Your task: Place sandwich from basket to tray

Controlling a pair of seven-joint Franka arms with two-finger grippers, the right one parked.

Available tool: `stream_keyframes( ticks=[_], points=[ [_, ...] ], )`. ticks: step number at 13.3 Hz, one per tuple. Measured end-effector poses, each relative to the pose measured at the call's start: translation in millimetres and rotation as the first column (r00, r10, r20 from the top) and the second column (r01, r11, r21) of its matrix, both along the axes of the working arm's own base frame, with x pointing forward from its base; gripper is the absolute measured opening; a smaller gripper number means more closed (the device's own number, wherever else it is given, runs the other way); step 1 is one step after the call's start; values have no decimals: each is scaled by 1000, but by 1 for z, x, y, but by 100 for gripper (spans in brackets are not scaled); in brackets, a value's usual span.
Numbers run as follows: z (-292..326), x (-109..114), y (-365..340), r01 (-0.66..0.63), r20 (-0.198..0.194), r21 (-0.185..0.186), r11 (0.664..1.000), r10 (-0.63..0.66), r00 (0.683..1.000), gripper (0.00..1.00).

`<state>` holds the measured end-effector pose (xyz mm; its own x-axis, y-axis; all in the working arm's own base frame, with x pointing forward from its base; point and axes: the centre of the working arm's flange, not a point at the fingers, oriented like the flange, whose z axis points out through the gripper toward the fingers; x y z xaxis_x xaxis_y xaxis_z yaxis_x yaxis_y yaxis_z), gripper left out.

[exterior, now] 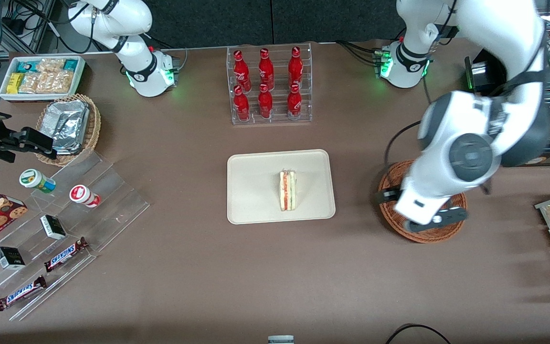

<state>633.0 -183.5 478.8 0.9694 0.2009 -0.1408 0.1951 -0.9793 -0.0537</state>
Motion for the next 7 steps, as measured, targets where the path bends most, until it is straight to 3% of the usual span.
stream_keyframes(
  ticks=[2,7],
  points=[
    [29,-13,39,29,8,-28,999,-29,1000,100],
    [99,-71,81,170,-75,-35,985,-173,982,100]
  ],
)
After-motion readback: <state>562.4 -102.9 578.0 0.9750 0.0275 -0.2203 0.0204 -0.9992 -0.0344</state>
